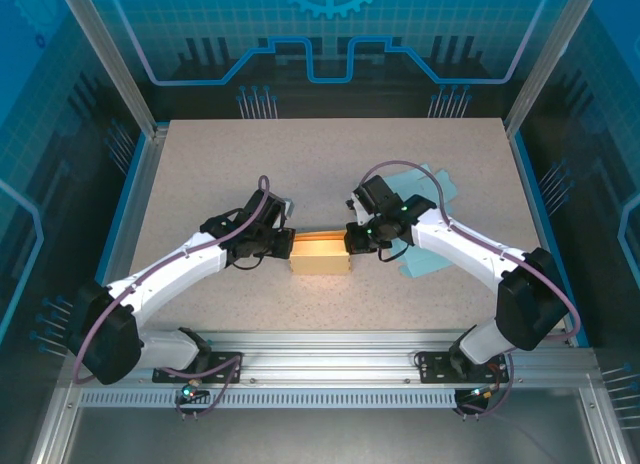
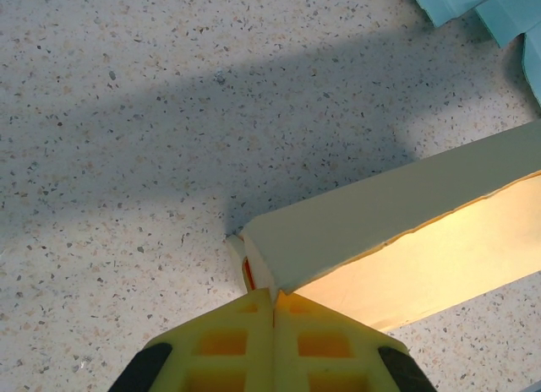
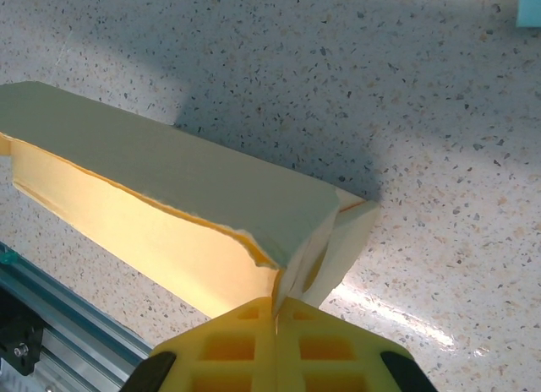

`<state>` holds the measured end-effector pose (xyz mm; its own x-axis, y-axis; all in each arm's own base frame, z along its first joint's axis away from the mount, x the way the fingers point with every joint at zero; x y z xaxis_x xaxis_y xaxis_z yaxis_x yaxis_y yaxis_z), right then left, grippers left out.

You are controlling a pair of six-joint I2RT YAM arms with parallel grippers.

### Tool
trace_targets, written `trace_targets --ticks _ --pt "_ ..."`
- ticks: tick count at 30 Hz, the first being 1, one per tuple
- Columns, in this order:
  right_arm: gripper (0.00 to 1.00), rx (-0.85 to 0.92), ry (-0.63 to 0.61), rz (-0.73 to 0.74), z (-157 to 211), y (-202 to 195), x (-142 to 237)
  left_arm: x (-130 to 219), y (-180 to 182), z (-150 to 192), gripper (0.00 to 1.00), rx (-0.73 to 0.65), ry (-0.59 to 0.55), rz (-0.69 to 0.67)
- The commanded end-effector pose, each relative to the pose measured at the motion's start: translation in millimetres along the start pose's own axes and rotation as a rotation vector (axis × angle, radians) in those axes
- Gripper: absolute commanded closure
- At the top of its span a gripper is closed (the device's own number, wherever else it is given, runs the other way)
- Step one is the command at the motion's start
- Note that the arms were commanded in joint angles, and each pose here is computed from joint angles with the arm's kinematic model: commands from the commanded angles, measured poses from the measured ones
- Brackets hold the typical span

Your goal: Fold the paper box

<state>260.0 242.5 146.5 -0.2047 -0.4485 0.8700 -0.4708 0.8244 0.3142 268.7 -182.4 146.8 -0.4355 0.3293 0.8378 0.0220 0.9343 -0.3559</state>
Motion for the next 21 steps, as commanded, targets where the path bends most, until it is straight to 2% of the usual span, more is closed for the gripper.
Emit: trace_targets --ticks 1,12,21 --pt "1.00 0.031 -0.034 -0.063 -6 12 -2 -7 -10 15 1.00 -0.013 0.071 0.048" --pt "1.00 0.114 0.008 0.098 8 6 -15 -10 -3 28 1.00 0.018 0.083 0.045" --pt "1.00 0.141 0.018 0.162 16 1 -21 -12 6 37 1.00 0.032 0.082 0.029"
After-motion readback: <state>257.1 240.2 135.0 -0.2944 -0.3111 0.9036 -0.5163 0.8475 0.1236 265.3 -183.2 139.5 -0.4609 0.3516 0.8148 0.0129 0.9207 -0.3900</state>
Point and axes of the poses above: each hand's point on the last joint's axis, 136 mm out from that joint toward the fingers, its own x axis back along the fingers, its own y axis along the line the jaws close on, z = x × y, the point moved 2 cm from there along x, back along the fingers, and after that the axes turned 13 degrees about x, right-handed, at the moved point
